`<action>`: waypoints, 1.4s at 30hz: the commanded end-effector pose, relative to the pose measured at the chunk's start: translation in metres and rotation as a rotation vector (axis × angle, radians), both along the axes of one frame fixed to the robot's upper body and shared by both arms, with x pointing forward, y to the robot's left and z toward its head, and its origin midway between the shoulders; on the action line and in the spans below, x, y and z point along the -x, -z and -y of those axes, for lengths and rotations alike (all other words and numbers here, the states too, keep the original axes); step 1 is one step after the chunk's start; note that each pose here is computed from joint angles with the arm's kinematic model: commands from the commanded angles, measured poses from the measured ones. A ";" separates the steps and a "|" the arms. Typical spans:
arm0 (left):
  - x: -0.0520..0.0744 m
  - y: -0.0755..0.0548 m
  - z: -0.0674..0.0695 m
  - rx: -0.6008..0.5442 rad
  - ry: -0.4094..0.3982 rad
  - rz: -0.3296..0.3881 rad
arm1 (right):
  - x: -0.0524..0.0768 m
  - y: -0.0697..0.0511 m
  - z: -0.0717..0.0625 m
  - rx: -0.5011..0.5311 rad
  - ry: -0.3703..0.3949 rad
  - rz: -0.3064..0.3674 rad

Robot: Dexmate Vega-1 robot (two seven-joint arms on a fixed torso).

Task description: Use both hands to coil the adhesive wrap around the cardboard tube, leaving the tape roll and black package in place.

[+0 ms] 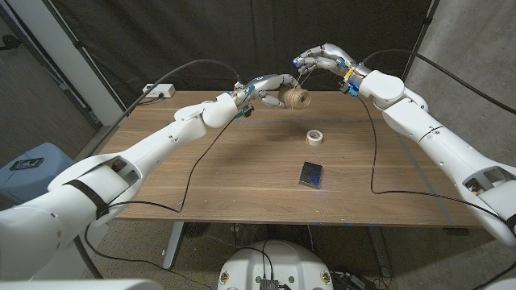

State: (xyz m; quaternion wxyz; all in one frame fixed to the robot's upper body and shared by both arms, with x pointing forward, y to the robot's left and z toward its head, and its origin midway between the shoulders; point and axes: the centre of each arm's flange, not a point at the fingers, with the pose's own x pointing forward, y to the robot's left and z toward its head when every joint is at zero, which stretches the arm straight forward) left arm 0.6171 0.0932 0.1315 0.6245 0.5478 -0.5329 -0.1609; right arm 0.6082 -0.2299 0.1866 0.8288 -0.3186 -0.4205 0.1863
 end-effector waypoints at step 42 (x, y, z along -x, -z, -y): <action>0.005 -0.012 -0.012 0.031 0.018 0.015 | -0.043 0.021 0.019 -0.025 0.118 -0.114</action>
